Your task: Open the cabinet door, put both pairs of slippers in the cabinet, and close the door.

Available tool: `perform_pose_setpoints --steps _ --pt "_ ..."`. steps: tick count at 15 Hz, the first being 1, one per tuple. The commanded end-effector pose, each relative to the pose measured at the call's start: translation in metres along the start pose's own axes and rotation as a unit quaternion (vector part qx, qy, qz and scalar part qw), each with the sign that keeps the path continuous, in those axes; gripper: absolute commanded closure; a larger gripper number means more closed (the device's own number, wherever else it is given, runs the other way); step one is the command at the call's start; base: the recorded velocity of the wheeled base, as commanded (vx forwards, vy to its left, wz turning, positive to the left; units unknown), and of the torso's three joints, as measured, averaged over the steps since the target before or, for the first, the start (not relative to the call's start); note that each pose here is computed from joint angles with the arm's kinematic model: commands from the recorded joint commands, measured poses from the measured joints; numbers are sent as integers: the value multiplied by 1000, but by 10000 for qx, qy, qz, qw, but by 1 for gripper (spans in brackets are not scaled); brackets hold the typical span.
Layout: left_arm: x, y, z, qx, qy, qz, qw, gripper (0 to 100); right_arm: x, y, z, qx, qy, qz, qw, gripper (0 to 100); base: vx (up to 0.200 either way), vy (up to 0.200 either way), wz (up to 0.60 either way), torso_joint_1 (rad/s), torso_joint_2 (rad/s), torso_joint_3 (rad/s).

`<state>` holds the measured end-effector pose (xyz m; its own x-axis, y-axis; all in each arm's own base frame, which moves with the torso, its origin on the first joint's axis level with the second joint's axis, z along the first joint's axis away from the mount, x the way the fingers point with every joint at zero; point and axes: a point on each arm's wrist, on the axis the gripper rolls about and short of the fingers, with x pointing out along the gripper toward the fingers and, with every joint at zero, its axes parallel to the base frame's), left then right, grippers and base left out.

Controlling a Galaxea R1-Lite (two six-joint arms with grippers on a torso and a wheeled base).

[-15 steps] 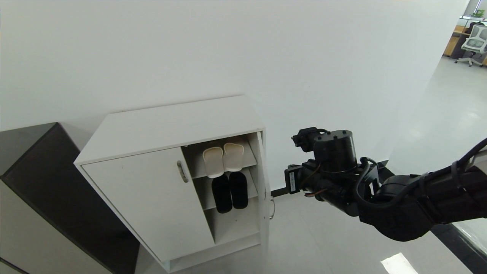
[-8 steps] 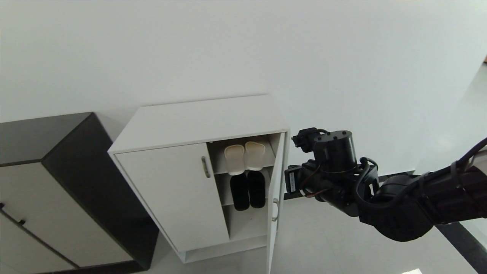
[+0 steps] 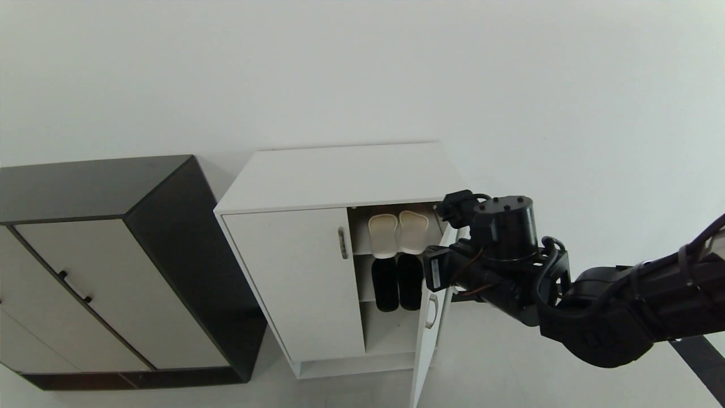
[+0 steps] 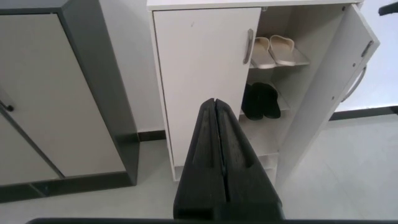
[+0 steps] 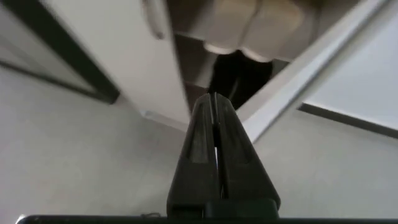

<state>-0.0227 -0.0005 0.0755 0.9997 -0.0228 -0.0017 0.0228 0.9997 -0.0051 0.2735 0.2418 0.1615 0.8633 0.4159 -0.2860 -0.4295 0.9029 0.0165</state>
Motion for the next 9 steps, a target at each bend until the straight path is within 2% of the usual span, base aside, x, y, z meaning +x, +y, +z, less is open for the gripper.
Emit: perform_pose_setpoints --steps 1,4,9 --pt "0 0 0 -5 -1 -1 10000 100 -11 -15 -4 -126 -51 314 9994 100 0 0 0 0 0 0" --pt "0 0 0 -5 -1 -1 10000 100 -7 -37 -23 -120 262 237 9993 100 0 0 0 0 0 0" --pt "0 0 0 -5 -1 -1 10000 100 11 -45 -53 -127 525 89 9985 100 0 0 0 0 0 0"
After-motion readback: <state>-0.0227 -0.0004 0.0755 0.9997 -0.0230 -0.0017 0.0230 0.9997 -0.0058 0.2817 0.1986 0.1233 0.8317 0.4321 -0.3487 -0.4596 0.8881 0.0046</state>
